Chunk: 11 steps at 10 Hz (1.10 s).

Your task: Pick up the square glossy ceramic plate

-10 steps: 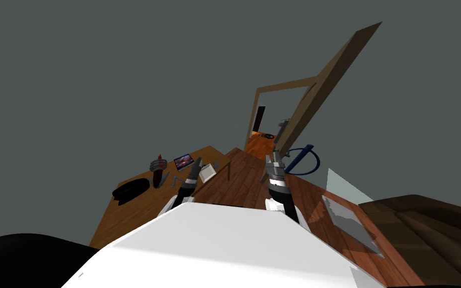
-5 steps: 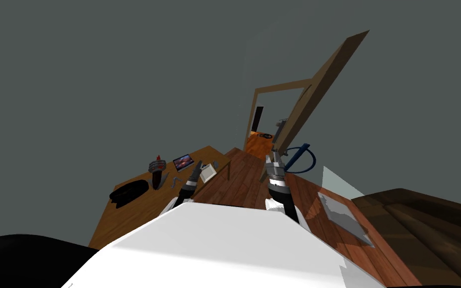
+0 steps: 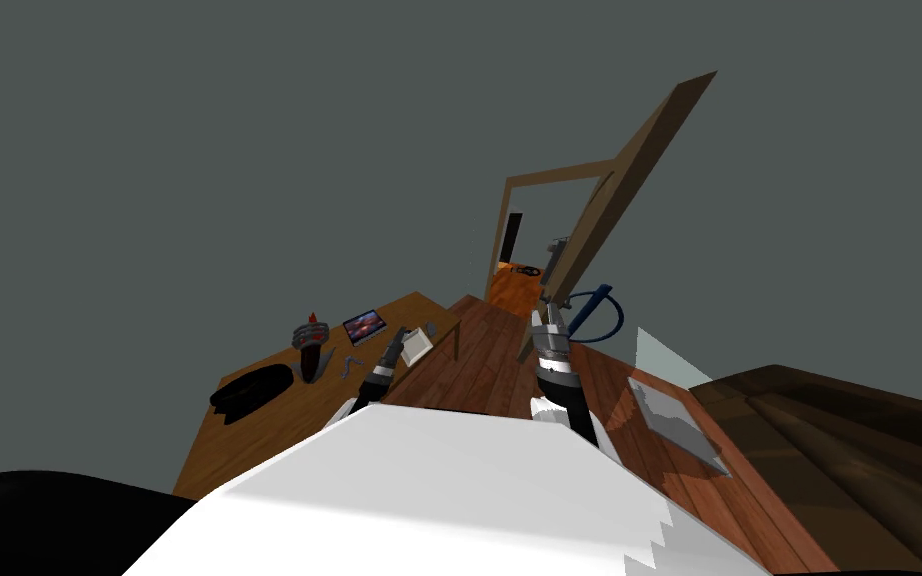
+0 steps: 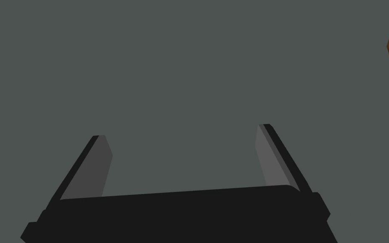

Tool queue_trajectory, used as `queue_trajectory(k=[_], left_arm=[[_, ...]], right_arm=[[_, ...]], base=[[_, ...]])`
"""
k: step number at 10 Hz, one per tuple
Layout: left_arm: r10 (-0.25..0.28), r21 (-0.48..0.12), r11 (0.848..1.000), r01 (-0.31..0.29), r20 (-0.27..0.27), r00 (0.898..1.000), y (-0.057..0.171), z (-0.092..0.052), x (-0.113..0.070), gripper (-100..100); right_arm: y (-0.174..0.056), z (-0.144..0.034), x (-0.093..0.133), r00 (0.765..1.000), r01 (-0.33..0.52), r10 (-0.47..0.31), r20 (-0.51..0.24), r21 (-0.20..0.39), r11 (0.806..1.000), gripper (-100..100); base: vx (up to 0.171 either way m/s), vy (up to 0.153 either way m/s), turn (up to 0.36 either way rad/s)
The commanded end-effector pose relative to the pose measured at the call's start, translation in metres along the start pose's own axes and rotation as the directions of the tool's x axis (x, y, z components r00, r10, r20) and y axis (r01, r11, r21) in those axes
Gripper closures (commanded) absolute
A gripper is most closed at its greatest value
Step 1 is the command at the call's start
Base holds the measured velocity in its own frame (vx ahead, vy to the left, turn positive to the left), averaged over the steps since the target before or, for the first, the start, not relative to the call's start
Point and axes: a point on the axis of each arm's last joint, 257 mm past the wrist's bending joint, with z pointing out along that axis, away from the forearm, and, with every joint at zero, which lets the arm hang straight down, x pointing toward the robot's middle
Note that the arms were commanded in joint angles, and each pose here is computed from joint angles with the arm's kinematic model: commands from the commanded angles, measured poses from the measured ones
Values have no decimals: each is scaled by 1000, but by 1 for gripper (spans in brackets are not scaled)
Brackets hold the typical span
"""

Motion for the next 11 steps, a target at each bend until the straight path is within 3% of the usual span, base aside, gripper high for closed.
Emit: queue_trajectory(k=[1, 7, 8, 11], left_arm=[[2, -30, 1000, -2, -10, 1000, 16, -6, 0, -100], [11, -113, 993, -16, -45, 999, 59, -25, 4, -100], [17, -106, 994, -22, -56, 998, 61, -23, 4, -100], [19, -176, 984, -32, -76, 997, 92, -41, 5, -100]], right_arm=[[0, 0, 0, 1000, 0, 0, 0, 0, 1000, 0], [0, 0, 0, 1000, 0, 0, 0, 0, 1000, 0], [0, 0, 0, 1000, 0, 0, 0, 0, 1000, 0], [0, 0, 0, 1000, 0, 0, 0, 0, 1000, 0]], base=[[-11, 35, -41], [-6, 17, -44], [-9, 35, -94], [-3, 26, -67]])
